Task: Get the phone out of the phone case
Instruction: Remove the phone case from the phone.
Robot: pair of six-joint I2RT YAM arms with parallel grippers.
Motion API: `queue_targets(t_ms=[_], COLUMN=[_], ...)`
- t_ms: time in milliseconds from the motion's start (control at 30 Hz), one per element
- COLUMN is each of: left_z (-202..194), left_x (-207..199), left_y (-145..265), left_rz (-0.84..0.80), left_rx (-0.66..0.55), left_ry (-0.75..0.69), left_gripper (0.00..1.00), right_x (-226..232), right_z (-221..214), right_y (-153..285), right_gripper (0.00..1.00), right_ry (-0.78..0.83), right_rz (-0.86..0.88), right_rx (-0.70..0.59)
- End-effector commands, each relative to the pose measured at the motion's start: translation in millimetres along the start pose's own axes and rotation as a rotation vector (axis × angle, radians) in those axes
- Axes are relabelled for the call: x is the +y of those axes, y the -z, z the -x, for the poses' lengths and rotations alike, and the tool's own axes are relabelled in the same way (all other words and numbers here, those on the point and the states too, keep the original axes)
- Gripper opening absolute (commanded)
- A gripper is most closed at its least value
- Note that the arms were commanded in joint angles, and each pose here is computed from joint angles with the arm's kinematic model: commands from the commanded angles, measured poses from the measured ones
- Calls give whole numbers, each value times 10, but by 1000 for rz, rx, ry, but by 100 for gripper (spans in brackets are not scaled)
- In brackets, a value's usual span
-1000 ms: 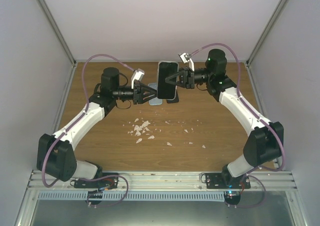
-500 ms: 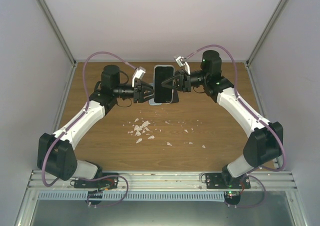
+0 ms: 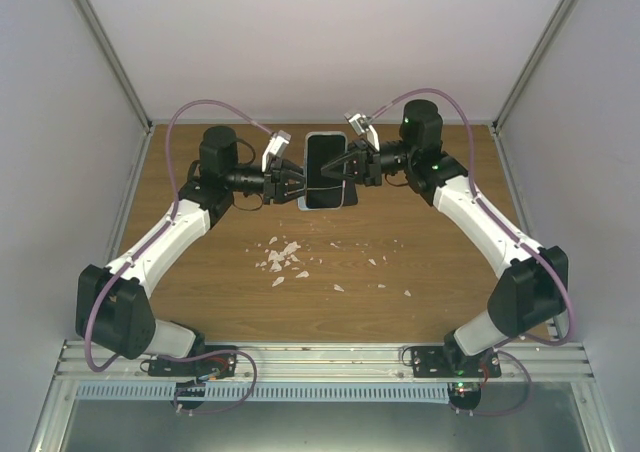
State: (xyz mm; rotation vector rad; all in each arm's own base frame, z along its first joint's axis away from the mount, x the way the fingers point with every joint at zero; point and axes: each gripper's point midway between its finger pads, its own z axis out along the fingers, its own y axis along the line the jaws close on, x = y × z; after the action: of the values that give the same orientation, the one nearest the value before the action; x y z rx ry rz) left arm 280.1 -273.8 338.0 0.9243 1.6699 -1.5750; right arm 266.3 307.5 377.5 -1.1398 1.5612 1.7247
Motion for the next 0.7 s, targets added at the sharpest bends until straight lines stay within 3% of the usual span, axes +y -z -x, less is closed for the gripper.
queue_targets(t_ms=[0, 233, 367, 500, 600, 667], left_z=[477, 342, 282, 234, 211, 200], left_x=[-176, -157, -81, 45, 159, 228], left_y=[-3, 22, 55, 100, 158, 193], left_rz=[25, 22, 41, 68, 93, 104], left_rx=[-121, -119, -125, -143, -166, -183], left_ry=[-151, -79, -22, 51, 116, 153], left_gripper=[31, 3, 0, 0, 0, 0], right_x=[253, -19, -201, -372, -505, -583], right_z=[-273, -139, -8, 121, 201, 240], right_y=[-290, -135, 48, 241, 402, 495], right_gripper=[0, 4, 10, 27, 53, 64], right_ry=[-85, -116, -115, -110, -97, -72], right_rz=[181, 86, 7, -77, -153, -216], right_rx=[107, 60, 17, -20, -45, -54])
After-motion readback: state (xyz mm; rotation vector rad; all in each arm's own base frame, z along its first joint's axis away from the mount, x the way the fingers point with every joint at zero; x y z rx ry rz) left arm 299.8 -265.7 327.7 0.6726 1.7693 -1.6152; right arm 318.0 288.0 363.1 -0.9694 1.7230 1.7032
